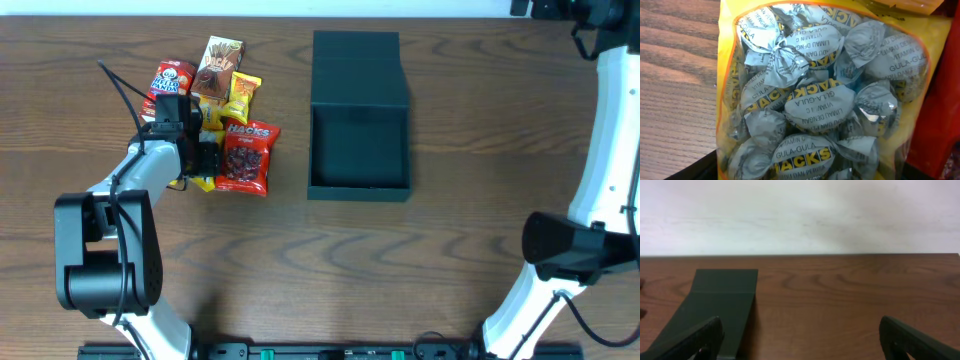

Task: Pack container
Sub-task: 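Reach the left gripper down and grasp the yellow Jacks bag, then carry the yellow Jacks bag right and lower it into the box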

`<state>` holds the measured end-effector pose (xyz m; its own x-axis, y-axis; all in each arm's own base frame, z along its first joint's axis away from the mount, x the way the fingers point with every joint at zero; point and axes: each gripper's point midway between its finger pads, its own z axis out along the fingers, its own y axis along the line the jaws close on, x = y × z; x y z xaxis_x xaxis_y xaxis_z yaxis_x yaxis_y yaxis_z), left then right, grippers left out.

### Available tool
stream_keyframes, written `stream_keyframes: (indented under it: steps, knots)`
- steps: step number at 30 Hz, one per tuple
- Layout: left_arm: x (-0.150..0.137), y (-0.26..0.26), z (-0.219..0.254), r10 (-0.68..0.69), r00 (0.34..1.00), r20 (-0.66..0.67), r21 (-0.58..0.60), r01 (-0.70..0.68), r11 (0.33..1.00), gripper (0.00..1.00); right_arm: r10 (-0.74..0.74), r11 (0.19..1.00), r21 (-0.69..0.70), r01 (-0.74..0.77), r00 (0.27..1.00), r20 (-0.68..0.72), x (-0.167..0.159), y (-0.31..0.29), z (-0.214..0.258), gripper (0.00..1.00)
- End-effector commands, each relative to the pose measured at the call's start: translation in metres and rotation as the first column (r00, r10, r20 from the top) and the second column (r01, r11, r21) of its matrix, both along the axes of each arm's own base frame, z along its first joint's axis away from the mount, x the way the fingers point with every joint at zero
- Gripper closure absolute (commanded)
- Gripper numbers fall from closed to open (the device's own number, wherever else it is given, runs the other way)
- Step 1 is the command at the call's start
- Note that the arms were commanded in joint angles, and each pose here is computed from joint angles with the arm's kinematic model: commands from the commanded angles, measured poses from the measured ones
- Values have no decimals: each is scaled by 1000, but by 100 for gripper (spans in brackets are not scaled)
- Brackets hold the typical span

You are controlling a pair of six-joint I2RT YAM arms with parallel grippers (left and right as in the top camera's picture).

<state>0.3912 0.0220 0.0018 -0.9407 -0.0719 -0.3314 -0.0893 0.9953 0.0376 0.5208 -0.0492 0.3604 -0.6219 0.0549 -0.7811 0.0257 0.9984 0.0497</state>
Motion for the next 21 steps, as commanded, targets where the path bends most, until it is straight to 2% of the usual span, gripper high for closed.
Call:
stream_keyframes:
  steps: [1, 12, 21]
  knots:
    - [11, -2, 6, 24, 1000, 18, -29, -24, 999, 27, 15, 1000, -8, -15, 1000, 27, -3, 3, 11, 1]
    - [44, -12, 71, 1, 998, 66, -31, 1, 1000, 36, 15, 1000, -10, -14, 999, 37, -1, 2, 13, 1]
    - [42, -19, 86, -16, 999, 40, -35, 17, 999, 47, 15, 1000, -10, -14, 999, 37, -1, 2, 13, 1]
